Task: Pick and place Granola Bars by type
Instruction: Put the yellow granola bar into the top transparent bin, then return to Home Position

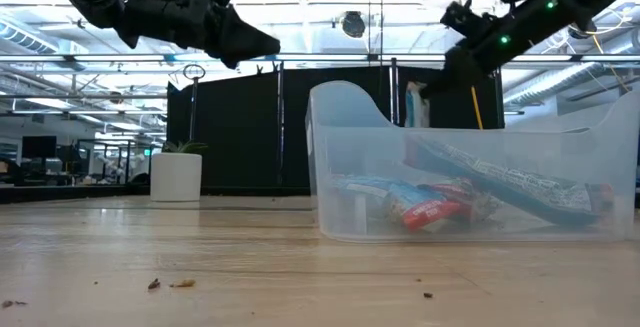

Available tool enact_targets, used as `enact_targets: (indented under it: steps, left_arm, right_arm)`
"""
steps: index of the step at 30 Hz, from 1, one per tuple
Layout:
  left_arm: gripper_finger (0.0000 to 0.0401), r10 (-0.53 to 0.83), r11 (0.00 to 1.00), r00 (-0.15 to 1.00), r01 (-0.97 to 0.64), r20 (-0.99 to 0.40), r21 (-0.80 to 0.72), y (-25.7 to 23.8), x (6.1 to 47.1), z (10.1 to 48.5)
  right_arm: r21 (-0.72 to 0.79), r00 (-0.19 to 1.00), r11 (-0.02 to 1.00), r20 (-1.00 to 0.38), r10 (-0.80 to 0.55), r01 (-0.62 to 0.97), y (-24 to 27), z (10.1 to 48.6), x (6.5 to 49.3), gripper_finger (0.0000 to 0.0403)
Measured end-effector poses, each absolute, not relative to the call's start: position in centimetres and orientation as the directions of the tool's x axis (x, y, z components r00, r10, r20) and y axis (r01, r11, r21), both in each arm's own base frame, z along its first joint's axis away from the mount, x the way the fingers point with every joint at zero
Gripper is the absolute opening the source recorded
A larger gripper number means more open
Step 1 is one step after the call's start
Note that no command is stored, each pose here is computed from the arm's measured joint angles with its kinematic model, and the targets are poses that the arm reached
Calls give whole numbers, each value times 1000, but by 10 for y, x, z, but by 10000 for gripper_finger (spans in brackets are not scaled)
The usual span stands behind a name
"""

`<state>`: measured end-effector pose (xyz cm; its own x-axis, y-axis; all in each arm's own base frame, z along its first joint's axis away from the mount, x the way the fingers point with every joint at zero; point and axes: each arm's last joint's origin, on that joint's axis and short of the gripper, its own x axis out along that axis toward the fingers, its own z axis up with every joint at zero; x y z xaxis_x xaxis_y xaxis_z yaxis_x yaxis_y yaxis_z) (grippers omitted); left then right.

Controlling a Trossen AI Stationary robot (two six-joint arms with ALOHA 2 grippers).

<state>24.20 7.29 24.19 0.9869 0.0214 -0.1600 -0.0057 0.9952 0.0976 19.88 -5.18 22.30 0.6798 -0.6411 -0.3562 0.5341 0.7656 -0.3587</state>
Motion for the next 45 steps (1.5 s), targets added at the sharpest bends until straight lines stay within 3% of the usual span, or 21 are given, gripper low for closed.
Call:
enact_targets:
  steps: [16,27,34,40,45]
  left_arm:
    - [93,63,993,984,-45,-166,111,74,242,241]
    - [93,62,997,986,-55,-155,49,74,241,243]
    - [93,-30,998,989,37,-144,47,71,238,247]
    - [93,-18,997,988,29,-156,69,68,221,259]
    - [93,-9,997,986,22,-166,72,64,202,269]
  right_arm:
    - [-341,610,767,-467,-640,544,-52,184,179,3]
    - [-256,519,690,-498,-695,677,-67,162,163,7]
    - [-198,599,728,-450,-663,656,-67,169,165,82]
    - [-83,702,780,-385,-599,620,-63,183,163,170]
    - [-39,730,777,-316,-607,629,-61,195,157,218]
